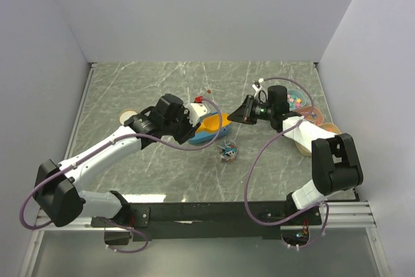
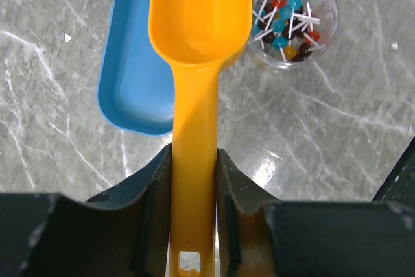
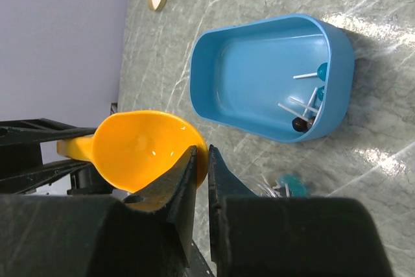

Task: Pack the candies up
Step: Adjust the spatula, then scoop the fake candies from the storage box.

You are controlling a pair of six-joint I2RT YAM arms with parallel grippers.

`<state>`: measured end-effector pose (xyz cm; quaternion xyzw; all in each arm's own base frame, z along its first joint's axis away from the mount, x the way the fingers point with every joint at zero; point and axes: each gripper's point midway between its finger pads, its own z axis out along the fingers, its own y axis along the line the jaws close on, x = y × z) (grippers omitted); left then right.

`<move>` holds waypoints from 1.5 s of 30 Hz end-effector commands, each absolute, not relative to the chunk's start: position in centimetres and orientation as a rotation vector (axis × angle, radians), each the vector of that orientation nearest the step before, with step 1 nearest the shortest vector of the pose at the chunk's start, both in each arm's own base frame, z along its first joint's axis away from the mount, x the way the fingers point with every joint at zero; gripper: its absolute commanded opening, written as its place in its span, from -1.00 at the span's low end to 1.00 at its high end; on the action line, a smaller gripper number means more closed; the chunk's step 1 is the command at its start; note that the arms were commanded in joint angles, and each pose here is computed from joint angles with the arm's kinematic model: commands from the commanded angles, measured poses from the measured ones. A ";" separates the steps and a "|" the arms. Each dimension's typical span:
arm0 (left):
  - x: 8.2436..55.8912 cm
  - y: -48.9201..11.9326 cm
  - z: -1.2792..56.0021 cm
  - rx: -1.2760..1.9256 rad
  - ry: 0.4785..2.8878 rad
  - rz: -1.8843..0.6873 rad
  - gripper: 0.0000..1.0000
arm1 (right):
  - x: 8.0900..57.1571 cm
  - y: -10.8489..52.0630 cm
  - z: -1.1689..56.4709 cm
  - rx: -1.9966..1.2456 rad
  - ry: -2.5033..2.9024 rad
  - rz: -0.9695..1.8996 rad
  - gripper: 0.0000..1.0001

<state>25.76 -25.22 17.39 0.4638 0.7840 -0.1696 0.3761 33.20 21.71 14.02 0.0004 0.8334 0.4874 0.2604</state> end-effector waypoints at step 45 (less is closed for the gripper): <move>29.1 -21.1 12.9 1.369 2.289 0.044 -0.99 | 40.1 21.7 6.3 -0.334 2.473 0.378 -0.45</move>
